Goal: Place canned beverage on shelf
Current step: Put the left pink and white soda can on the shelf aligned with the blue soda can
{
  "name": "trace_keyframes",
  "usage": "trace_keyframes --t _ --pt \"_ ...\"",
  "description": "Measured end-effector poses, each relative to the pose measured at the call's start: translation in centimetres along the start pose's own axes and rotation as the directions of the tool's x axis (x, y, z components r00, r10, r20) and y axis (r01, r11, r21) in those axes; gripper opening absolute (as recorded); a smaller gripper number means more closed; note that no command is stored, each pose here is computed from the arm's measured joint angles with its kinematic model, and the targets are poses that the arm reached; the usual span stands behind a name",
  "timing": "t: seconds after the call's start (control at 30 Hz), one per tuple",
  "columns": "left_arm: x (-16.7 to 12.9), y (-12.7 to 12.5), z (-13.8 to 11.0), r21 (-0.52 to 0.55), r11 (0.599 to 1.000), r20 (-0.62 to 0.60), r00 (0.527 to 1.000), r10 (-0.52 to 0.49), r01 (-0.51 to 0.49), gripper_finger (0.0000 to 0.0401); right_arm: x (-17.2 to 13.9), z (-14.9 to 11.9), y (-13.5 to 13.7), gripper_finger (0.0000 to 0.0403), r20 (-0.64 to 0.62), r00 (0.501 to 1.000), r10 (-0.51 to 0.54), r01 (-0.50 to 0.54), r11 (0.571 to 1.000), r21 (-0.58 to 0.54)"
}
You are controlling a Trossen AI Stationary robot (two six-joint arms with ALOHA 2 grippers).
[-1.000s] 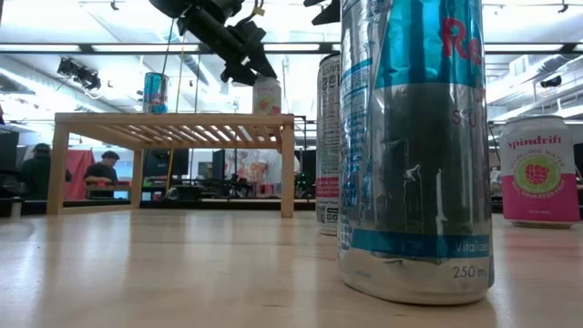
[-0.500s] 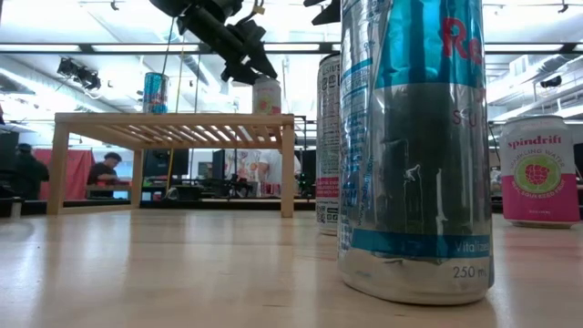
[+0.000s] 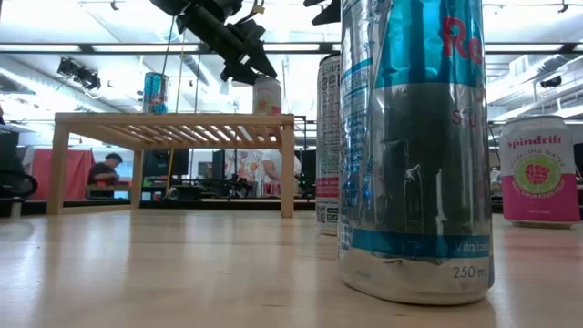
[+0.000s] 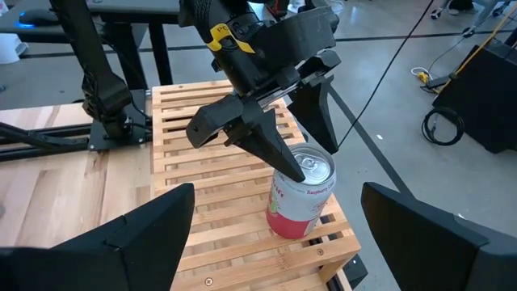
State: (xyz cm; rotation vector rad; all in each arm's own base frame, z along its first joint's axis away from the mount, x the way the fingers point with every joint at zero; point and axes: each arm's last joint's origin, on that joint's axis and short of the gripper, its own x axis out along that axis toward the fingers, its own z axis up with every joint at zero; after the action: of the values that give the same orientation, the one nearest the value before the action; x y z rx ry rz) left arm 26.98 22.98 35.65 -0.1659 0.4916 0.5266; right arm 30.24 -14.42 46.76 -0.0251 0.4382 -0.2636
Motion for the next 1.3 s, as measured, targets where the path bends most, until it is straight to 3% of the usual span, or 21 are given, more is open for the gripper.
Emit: trace_keyframes --t 0.53,0.9,1.13,1.3 --pt "-0.1 0.1 0.3 0.008 1.0 0.029 1.0 0.008 -0.009 0.0282 0.0 0.0 0.0 0.0366 0.0 1.0 0.001 -0.001 1.0 0.0" --pt "-4.0 -0.6 1.3 0.095 0.995 0.085 0.996 0.003 -0.011 0.0282 0.0 0.0 0.0 0.0366 0.0 1.0 0.0 0.0 1.0 0.0" --pt "-4.1 -0.9 0.6 0.119 0.992 0.015 0.999 -0.053 0.05 0.0315 0.0 0.0 0.0 0.0366 -0.001 1.0 -0.001 0.001 1.0 0.0" --pt "-4.1 -1.2 1.1 0.146 0.988 0.057 0.997 -0.06 0.051 0.0328 0.0 0.0 0.0 0.0366 -0.001 1.0 -0.001 0.001 1.0 0.011"
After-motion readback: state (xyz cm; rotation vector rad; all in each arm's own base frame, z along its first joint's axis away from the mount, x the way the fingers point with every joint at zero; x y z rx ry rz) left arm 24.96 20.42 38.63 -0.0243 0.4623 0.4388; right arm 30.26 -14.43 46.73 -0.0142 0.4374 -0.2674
